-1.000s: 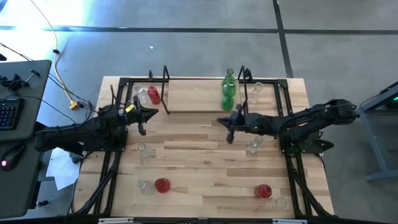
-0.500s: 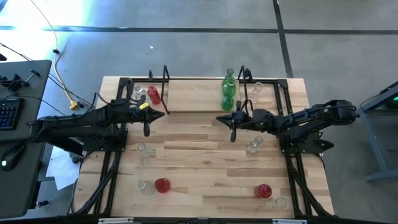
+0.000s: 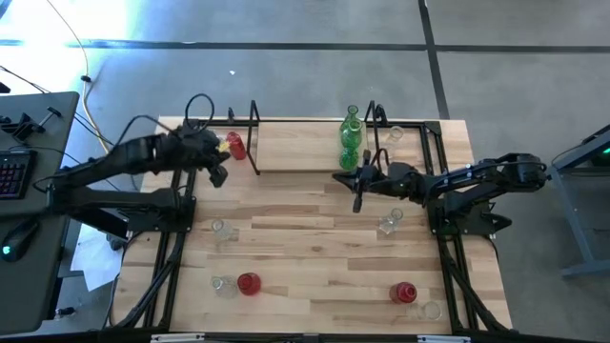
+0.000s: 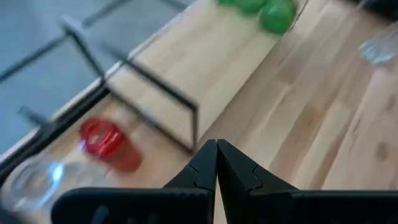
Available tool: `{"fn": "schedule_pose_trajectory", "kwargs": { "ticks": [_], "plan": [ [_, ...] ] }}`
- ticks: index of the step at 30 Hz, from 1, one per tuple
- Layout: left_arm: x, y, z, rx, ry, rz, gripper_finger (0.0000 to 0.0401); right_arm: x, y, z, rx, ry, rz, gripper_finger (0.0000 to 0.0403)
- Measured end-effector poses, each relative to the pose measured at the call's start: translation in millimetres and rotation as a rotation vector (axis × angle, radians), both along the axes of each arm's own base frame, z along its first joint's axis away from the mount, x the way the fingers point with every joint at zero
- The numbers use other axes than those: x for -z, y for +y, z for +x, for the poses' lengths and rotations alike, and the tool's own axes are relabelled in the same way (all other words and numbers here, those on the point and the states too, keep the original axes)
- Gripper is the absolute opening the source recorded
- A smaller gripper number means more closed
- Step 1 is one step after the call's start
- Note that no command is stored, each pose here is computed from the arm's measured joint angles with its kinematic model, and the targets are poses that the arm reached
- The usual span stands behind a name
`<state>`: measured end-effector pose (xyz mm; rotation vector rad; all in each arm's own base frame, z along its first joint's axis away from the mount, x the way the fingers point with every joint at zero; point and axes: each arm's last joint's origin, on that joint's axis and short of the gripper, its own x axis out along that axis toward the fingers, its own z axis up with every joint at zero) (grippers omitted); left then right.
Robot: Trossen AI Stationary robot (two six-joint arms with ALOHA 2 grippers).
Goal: Sort vases onto shelf
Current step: Put the top left transparent vase on the shelf
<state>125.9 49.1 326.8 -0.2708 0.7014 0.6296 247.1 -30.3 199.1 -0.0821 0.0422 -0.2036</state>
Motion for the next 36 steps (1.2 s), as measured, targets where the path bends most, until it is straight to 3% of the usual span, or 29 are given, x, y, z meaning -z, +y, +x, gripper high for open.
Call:
{"fn": "schedule_pose_trajectory", "kwargs": {
  "ticks": [10, 21, 27, 36],
  "plan": [
    [-19, 41, -3, -0.11, 0.395, -0.184, 0.0003, -2, -2, 0, 0.009, -0.022, 0.001, 0.0],
    [5, 90, -13, -0.127, 0.552, -0.405, 0.0015, -2, -2, 0, 0.01, -0.019, -0.015, 0.0],
    [22, 117, -7, -0.147, 0.607, -0.447, 0.0071, -2, -6, -1, 0.05, -0.015, -0.024, 0.0],
    [44, 151, 4, -0.202, 0.68, -0.475, 0.021, -1, -14, -2, 0.074, -0.014, -0.007, 0.0]
  ]
}}
